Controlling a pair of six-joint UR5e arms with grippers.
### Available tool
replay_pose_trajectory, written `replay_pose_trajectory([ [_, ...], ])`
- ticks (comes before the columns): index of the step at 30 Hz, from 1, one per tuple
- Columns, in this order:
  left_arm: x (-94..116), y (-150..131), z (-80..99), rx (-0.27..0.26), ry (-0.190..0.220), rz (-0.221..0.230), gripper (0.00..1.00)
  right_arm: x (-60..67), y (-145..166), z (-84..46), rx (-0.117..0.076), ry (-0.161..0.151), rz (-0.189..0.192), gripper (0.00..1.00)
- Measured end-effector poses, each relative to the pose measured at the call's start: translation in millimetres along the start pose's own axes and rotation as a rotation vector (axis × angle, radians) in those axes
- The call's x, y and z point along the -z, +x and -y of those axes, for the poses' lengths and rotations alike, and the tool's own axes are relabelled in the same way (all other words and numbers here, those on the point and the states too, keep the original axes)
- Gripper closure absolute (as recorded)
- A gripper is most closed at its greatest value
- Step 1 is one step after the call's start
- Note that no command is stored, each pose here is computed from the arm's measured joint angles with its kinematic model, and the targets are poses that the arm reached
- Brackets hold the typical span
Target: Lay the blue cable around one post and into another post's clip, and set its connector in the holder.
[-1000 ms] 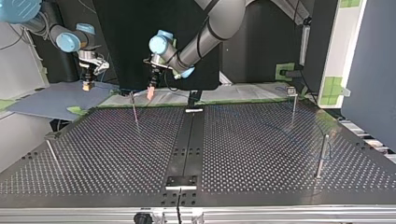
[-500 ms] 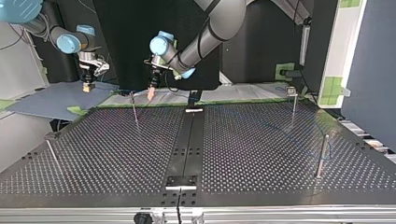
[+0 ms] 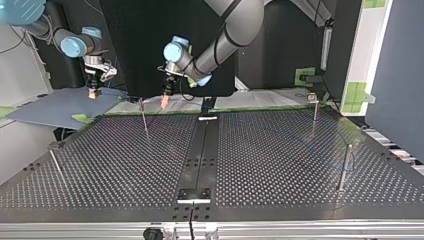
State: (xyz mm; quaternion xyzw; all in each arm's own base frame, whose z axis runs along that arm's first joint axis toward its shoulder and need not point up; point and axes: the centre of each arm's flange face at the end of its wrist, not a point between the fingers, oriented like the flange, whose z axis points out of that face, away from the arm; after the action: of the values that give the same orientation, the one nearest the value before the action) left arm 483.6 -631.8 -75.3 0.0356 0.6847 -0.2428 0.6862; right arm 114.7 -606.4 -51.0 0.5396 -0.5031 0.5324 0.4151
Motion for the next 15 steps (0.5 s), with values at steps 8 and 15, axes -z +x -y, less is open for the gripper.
replay_pose_trajectory([
  [8, -4.3, -2.3, -2.1, 0.0, 0.007, 0.004, 1.0, -2.9, 1.8, -1.0, 0.001, 0.0, -0.005, 1.0],
  [15, -0.2, -0.3, 1.8, -0.048, 0.012, -0.016, 1.0, -1.1, -0.6, -1.3, 0.009, -0.013, 0.014, 1.0],
])
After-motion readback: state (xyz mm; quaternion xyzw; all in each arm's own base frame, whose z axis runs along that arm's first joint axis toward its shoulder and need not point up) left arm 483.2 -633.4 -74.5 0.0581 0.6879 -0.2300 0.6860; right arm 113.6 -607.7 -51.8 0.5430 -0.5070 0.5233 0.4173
